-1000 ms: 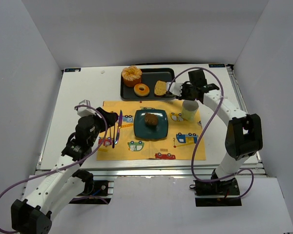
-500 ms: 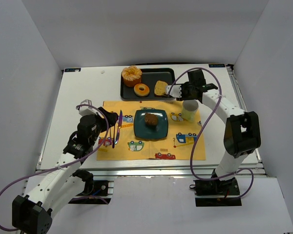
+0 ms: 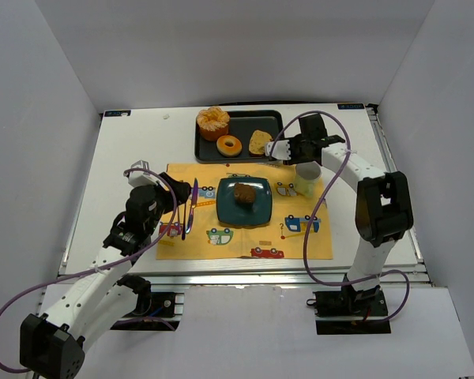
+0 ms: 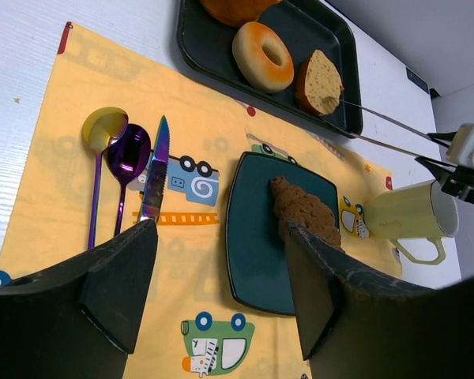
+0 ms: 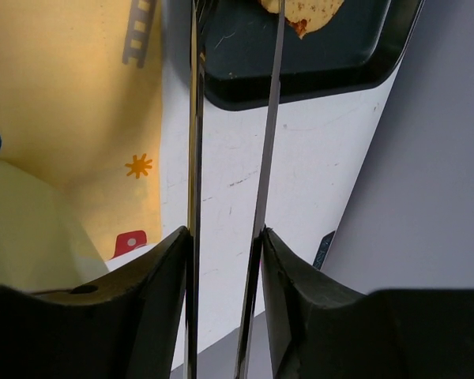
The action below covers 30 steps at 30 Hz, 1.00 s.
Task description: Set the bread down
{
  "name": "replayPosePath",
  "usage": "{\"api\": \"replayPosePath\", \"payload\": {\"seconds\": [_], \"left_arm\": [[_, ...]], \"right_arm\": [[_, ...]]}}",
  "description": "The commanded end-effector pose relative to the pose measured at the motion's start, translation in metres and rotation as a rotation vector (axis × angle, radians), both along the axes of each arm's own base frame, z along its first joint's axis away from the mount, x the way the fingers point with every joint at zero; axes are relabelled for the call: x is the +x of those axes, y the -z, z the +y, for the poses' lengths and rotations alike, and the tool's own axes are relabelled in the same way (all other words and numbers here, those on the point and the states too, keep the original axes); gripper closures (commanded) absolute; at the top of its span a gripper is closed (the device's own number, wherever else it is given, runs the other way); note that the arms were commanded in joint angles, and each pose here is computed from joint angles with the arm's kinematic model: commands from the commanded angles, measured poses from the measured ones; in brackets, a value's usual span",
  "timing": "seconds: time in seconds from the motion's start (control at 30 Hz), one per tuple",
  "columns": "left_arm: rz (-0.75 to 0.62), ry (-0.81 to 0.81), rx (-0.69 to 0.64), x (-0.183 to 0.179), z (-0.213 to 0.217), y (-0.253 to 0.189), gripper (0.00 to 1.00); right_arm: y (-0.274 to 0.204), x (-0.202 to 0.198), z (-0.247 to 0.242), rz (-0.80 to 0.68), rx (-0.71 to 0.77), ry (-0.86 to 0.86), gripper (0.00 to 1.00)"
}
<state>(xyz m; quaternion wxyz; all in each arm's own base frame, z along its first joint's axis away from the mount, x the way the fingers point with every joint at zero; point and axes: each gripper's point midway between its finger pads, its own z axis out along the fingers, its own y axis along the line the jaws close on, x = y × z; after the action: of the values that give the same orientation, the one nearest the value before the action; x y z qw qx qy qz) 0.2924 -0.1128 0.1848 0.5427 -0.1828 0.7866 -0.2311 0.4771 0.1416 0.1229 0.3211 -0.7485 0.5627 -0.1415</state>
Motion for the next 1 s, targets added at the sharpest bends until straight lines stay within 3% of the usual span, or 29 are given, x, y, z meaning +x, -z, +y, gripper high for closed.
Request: {"api": "replayPosePath", "payload": {"seconds": [0.0,0.1,0.13,0.23,0.33,0.5,0.63,0.73,0.97], "left_arm": [[-0.021,0.009,-0.005,0.002,-0.002,-0.007,0.25],[-0.022,0.008,-0.005,0.002,-0.002,-0.008,0.25],[-0.023,0.007,-0.005,0.002,-0.001,-0.008,0.25],[-0.022,0.007,-0.005,0.002,-0.001,-0.008,0.25],[-0.023,0.008,-0.006,0.002,-0.002,-0.009,0.25],[-0.023,0.007,-0.005,0.002,-0.001,-0.010,0.25],[-0.027,0.003,-0.004,0.002,0.000,-0.012,0.25],[-0.023,0.003,-0.006,0.001,0.000,-0.010,0.25],[-0.013,0.009,-0.010,-0.001,-0.001,-0.006,0.25]], "right_arm": [[-0.020,0.016,0.011,-0.081,-0.038,-0.072,0.55],[-0.017,0.018,0.011,-0.077,-0.042,-0.069,0.63],[-0.018,0.019,0.010,-0.080,-0.038,-0.064,0.73],[-0.025,0.020,0.011,-0.095,-0.021,-0.053,0.89],[-0.042,0.020,0.015,-0.124,0.031,-0.036,0.95],[-0.093,0.006,0.028,-0.146,0.206,-0.015,0.98],[-0.123,-0.040,0.034,-0.080,0.313,-0.047,0.98],[-0.128,-0.082,0.034,0.008,0.393,-0.044,0.98],[-0.089,-0.170,0.025,0.271,0.513,0.061,0.93]]}}
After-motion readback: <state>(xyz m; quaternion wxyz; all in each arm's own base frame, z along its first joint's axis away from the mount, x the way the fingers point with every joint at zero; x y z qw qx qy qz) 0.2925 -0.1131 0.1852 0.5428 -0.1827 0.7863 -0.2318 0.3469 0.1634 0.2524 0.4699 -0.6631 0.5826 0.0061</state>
